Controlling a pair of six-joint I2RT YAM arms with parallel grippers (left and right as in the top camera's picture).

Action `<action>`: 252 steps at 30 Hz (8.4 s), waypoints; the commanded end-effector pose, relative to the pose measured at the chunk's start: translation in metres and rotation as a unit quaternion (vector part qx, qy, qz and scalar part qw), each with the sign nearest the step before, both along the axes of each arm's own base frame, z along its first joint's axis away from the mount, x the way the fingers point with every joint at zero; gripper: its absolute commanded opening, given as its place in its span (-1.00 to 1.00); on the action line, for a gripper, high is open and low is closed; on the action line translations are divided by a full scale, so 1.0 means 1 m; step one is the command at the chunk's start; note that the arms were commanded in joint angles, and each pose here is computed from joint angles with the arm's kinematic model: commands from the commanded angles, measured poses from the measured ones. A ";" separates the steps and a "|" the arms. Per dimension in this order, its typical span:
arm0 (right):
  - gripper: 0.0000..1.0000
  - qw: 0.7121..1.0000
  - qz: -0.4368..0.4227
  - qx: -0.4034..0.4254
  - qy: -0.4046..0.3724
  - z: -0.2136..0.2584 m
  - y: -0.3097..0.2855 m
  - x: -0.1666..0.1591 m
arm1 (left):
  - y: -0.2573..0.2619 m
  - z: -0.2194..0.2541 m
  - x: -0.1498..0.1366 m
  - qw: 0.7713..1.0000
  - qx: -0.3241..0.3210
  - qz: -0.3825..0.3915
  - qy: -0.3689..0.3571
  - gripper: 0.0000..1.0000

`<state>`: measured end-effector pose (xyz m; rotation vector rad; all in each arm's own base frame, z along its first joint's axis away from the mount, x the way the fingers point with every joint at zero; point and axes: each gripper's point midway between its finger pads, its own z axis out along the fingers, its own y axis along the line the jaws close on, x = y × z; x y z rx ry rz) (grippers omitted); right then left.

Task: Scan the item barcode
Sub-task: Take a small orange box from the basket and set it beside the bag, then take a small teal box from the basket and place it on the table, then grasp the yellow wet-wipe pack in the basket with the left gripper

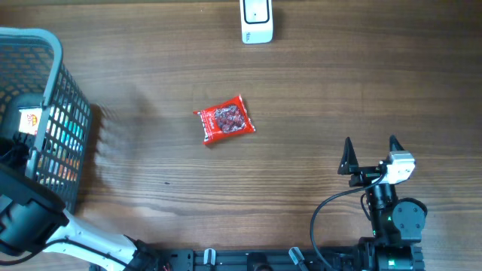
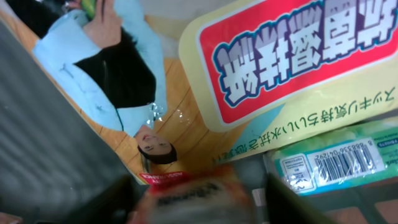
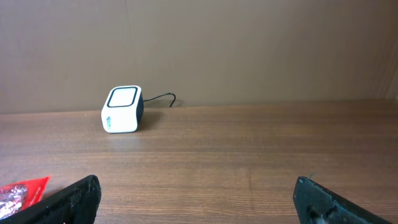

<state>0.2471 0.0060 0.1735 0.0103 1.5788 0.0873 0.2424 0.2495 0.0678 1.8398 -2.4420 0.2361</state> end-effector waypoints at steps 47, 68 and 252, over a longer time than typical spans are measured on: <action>0.99 1.000 -0.002 -0.001 -0.003 0.001 0.000 0.000 | -0.524 -0.007 0.152 0.792 -0.105 -0.572 -0.186 -0.31; 0.99 1.000 -0.002 -0.001 -0.003 0.001 0.000 0.000 | -0.084 0.346 0.030 0.870 0.410 -0.014 -0.275 1.00; 0.99 1.000 -0.002 -0.001 -0.003 0.001 0.000 0.000 | -0.370 0.247 0.108 0.790 -0.026 -0.341 -0.509 -0.92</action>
